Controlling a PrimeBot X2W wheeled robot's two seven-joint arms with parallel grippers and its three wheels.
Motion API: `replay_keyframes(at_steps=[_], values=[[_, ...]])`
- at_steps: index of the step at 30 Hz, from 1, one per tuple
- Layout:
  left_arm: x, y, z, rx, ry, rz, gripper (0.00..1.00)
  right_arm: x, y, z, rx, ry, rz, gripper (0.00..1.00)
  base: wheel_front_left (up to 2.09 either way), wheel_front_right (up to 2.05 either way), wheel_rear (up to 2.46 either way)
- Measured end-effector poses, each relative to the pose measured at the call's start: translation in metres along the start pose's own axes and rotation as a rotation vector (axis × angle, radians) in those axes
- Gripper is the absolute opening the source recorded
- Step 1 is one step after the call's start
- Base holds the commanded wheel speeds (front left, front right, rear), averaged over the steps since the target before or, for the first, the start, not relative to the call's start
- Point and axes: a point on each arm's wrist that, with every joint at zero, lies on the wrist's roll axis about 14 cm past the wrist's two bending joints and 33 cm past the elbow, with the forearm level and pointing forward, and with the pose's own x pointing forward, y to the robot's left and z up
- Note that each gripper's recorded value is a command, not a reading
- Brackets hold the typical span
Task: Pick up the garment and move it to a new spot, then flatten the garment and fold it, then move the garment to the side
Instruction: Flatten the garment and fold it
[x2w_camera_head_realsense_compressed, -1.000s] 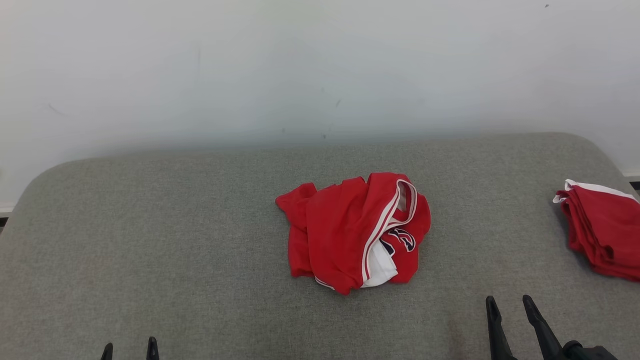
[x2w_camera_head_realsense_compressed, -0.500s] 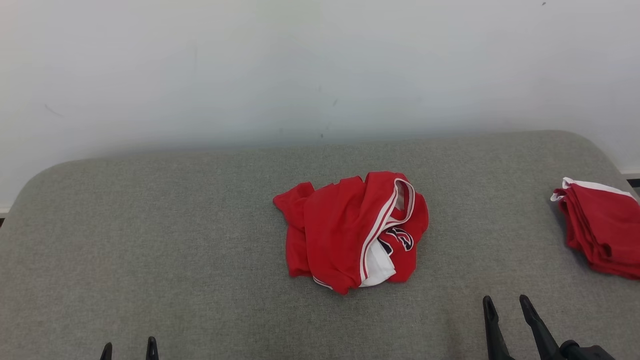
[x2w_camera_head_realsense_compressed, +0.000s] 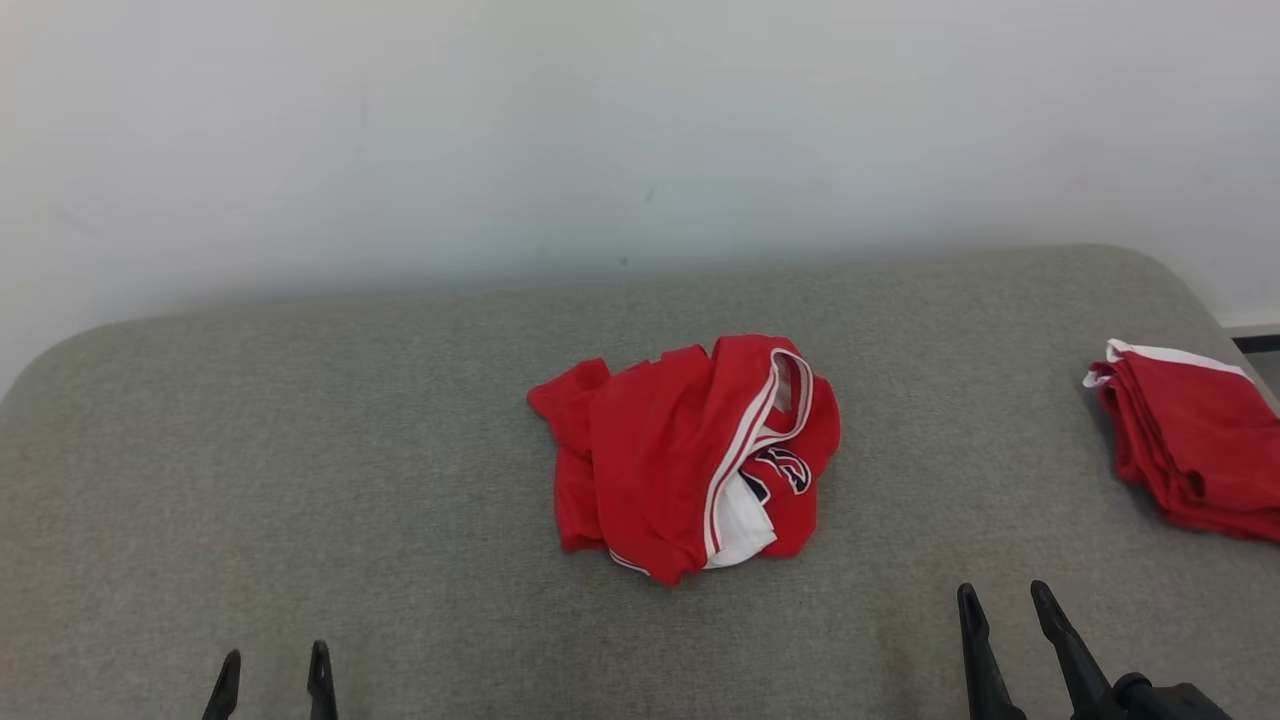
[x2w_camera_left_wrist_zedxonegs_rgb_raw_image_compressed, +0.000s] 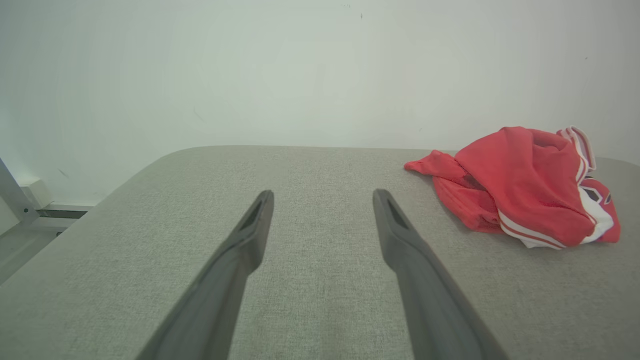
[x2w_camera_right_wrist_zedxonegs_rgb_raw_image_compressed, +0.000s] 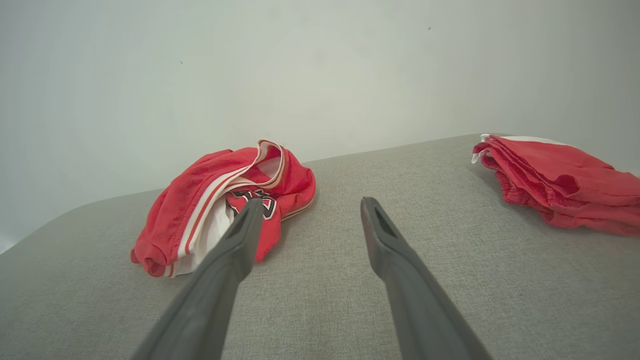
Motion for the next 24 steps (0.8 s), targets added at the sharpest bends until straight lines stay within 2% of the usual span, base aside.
replay_keyframes(at_steps=[4, 9, 15, 24], values=[[0.017, -0.024, -0.001, -0.010, 0.002, -0.085, 1.00, -0.004, -0.008, 0.000, -0.001, 0.001, -0.029, 1.00, 0.00, 0.00, 0.00], [0.046, -0.069, -0.005, -0.042, 0.035, -0.228, 1.00, -0.010, -0.018, 0.000, 0.000, 0.002, -0.067, 1.00, 0.00, 0.00, 0.00], [0.078, -0.149, -0.001, -0.121, 0.147, -0.448, 1.00, -0.019, -0.033, 0.004, -0.005, -0.008, -0.125, 1.00, 0.00, 0.00, 0.00], [0.112, -0.251, 0.010, -0.096, 0.235, -0.702, 1.00, -0.033, -0.058, 0.008, -0.010, -0.014, -0.231, 1.00, 0.00, 0.00, 0.00]])
